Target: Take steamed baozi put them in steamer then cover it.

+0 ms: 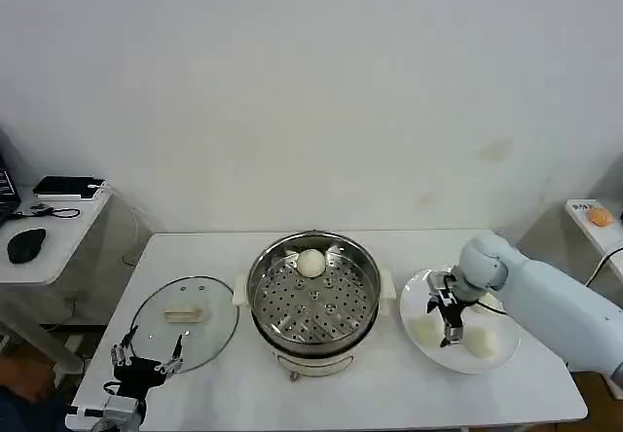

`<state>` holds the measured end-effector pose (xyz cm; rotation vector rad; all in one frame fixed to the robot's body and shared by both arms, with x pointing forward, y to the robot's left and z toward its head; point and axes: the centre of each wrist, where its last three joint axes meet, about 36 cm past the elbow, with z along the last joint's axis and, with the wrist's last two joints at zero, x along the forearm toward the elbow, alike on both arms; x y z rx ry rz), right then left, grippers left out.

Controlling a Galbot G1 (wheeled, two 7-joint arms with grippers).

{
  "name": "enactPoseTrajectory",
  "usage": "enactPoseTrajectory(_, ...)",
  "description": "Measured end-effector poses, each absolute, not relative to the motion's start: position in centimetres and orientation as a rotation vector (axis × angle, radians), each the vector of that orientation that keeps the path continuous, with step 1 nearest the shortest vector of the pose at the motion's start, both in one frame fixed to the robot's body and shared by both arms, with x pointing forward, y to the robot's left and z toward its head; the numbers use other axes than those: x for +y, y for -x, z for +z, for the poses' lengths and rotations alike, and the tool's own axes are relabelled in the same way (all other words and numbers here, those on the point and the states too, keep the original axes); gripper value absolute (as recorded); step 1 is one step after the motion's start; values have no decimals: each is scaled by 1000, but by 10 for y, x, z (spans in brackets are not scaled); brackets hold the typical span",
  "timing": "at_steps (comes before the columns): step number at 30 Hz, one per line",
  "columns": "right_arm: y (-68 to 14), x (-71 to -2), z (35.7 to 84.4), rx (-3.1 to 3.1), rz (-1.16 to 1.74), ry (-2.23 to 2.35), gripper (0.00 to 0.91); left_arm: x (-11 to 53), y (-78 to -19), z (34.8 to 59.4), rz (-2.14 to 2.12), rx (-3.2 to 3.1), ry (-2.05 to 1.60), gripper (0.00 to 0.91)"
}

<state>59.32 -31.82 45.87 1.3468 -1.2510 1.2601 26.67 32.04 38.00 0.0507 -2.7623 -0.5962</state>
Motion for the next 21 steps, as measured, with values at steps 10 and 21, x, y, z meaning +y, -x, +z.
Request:
enactPoseTrajectory(10,-593,-321,458,-1259,1262,-1337,725,320,-266,378,-593,-2760,-53,907)
enactPoseTrajectory(21,-592,-328,476,-1292,1274,-1324,715,319,-268,379,-593,-2764,-49,907)
